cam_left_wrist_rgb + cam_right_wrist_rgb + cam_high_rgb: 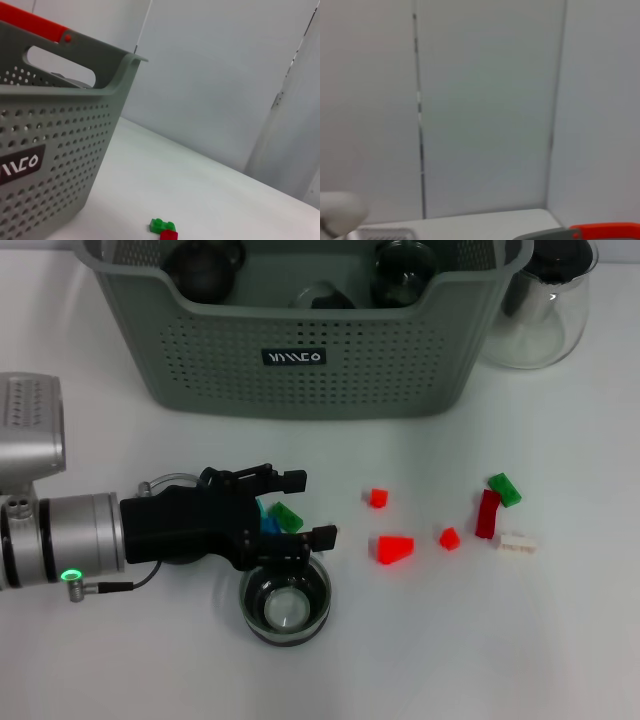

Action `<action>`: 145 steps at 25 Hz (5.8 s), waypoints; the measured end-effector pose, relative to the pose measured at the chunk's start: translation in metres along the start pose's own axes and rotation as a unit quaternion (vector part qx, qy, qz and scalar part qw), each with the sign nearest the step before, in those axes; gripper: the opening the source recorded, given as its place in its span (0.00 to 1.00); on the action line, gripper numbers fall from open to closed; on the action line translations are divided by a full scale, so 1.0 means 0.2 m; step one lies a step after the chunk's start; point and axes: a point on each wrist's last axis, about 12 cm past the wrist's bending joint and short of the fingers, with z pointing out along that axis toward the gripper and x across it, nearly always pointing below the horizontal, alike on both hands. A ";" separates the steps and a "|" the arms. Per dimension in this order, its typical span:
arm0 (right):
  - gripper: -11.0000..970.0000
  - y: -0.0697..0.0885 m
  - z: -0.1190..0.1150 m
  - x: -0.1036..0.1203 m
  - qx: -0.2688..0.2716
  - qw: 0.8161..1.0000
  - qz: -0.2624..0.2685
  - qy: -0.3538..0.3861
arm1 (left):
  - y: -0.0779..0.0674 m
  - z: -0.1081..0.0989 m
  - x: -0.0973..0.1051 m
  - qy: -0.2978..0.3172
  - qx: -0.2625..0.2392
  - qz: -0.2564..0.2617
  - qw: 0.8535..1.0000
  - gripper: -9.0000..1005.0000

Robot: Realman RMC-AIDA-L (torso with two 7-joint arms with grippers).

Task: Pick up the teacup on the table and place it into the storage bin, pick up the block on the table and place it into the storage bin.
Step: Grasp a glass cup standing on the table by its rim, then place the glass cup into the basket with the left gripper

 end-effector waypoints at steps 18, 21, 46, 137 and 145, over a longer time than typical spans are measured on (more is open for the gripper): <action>0.94 0.17 -0.14 0.32 -0.103 0.993 0.015 0.055 | 0.06 -0.27 -0.03 0.003 -0.067 -0.018 0.998 0.89; 0.94 0.17 -0.12 0.40 -0.112 0.990 0.040 0.080 | 0.08 -0.42 -0.07 0.023 -0.100 -0.027 0.994 0.89; 0.94 0.16 0.21 0.59 -0.116 0.974 0.089 0.172 | 0.08 -0.34 -0.72 0.340 -0.228 -0.079 0.909 0.89; 0.94 0.02 -0.12 0.54 -0.066 0.944 0.177 0.271 | 0.42 0.21 -1.42 0.172 -0.294 -0.057 0.938 0.04; 0.94 0.02 -0.08 0.53 -0.068 0.939 0.173 0.290 | 0.53 0.36 -1.31 0.187 -0.333 -0.055 0.923 0.04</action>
